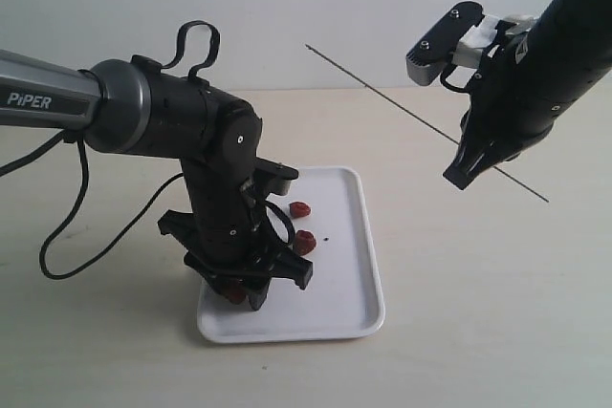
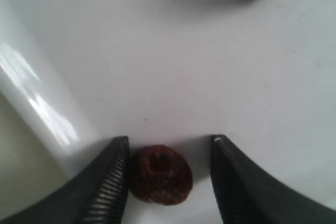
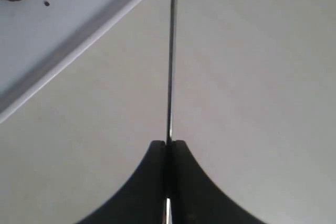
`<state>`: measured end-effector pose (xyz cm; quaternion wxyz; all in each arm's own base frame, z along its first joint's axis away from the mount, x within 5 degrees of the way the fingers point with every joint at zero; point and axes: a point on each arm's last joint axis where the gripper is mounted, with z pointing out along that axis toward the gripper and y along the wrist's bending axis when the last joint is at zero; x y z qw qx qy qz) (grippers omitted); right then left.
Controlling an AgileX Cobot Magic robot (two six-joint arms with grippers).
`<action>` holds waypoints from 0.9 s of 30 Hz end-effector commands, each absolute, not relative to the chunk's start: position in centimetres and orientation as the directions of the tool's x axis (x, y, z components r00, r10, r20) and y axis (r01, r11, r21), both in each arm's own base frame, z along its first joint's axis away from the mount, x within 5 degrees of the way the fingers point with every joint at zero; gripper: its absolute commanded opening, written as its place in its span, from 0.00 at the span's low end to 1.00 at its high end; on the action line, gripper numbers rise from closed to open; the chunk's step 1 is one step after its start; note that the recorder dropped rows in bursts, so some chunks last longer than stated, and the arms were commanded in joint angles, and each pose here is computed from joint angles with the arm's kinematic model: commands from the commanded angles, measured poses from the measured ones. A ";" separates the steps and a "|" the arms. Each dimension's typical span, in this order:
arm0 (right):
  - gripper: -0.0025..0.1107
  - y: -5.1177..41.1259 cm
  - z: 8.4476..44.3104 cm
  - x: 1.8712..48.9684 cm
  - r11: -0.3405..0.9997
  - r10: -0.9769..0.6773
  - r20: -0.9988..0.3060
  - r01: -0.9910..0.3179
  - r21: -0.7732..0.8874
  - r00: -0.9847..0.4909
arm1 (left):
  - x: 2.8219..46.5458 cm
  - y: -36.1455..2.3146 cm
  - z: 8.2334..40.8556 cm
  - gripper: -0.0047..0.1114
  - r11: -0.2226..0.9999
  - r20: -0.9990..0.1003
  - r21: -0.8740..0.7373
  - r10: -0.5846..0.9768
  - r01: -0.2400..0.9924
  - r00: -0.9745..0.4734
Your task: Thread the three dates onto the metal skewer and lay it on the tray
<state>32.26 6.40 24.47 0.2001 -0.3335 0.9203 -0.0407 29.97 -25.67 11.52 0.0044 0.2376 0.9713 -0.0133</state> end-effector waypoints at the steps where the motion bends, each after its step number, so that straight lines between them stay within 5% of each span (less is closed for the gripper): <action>1: 0.02 6.2 24.5 32.4 0.776 -0.628 -0.352 -0.592 -0.218 -0.694 | 29.7 -25.7 11.1 0.35 0.886 0.007 -0.019 0.464 0.464 -0.886; 6: 0.02 6.2 24.5 32.4 0.776 -0.628 -0.353 -0.592 -0.218 -0.694 | 29.7 -25.7 11.1 0.18 0.886 0.007 -0.019 0.464 0.464 -0.886; 19: 0.02 6.2 24.6 32.6 0.780 -0.623 -0.372 -0.584 -0.226 -0.688 | 32.2 -23.2 17.0 0.18 0.916 -0.209 -0.085 0.367 0.391 -0.906; 27: 0.02 6.8 24.6 32.6 0.821 -0.558 -0.418 -0.551 -0.152 -0.717 | 35.6 -19.5 20.5 0.18 0.879 -0.343 -0.390 0.137 0.273 -0.929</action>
